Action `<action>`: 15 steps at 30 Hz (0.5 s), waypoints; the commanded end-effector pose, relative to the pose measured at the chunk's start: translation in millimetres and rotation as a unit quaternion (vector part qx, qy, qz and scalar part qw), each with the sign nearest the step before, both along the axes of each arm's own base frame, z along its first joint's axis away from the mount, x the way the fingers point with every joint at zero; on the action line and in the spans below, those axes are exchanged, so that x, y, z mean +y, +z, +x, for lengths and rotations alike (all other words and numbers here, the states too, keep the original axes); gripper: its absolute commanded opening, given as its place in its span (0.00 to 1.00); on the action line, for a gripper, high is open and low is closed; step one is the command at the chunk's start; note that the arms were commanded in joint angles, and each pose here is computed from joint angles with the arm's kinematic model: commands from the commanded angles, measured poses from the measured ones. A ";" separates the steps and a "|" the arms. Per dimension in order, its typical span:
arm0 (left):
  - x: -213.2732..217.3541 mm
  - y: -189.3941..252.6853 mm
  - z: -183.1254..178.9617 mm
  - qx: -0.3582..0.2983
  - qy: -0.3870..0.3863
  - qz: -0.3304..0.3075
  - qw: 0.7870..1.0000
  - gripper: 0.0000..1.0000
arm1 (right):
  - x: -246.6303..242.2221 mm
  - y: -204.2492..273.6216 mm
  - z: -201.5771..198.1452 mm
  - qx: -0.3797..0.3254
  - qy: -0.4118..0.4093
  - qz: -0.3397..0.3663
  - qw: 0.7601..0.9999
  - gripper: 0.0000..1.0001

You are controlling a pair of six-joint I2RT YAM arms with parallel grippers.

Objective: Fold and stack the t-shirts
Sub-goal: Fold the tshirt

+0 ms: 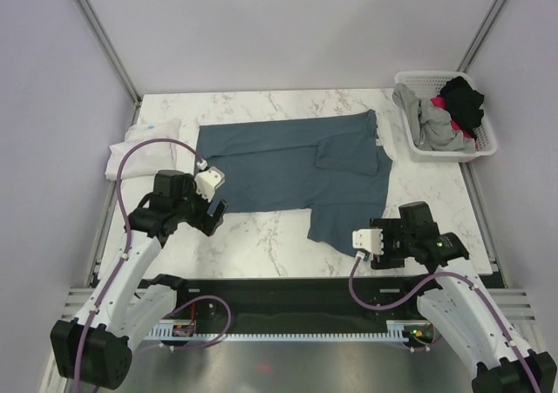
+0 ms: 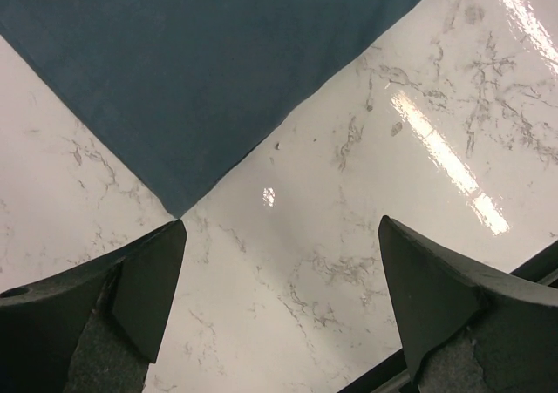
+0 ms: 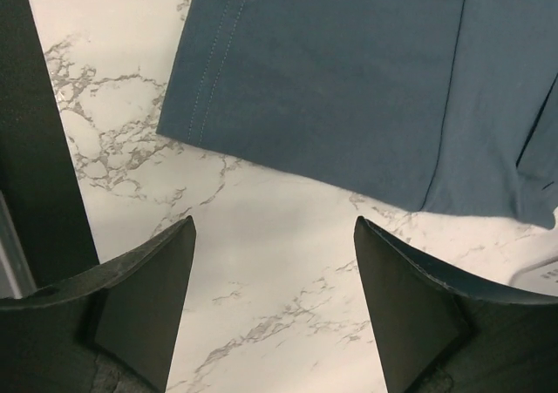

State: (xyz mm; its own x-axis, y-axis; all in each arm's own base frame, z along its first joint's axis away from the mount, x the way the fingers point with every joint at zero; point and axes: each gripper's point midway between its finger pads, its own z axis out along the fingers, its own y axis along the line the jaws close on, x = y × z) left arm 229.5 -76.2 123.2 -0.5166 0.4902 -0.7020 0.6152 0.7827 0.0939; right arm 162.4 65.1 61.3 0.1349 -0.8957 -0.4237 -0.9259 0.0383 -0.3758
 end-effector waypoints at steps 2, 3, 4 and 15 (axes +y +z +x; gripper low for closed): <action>8.7 7.5 20.6 -0.045 0.017 0.019 0.999 1.00 | 13.5 1.0 4.3 -0.039 0.078 0.006 0.996 0.81; 6.6 6.6 19.6 -0.040 0.016 0.011 0.999 1.00 | 14.2 0.8 5.1 -0.036 0.078 0.007 0.996 0.81; 6.1 4.6 19.2 -0.035 0.017 0.009 0.999 1.00 | 17.4 4.1 6.2 -0.035 0.080 0.014 0.996 0.80; 14.9 5.3 37.0 -0.035 0.045 0.016 0.998 1.00 | 40.9 3.7 3.8 0.094 0.051 0.041 0.993 0.73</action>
State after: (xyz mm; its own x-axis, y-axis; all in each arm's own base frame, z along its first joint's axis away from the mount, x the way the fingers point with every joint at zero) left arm 249.1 -64.7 111.2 -0.5491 0.4849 -0.6807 0.5677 0.8142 0.1220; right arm 165.1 86.6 50.0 0.1270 -0.8788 -0.4599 -0.9767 -0.0300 -0.2123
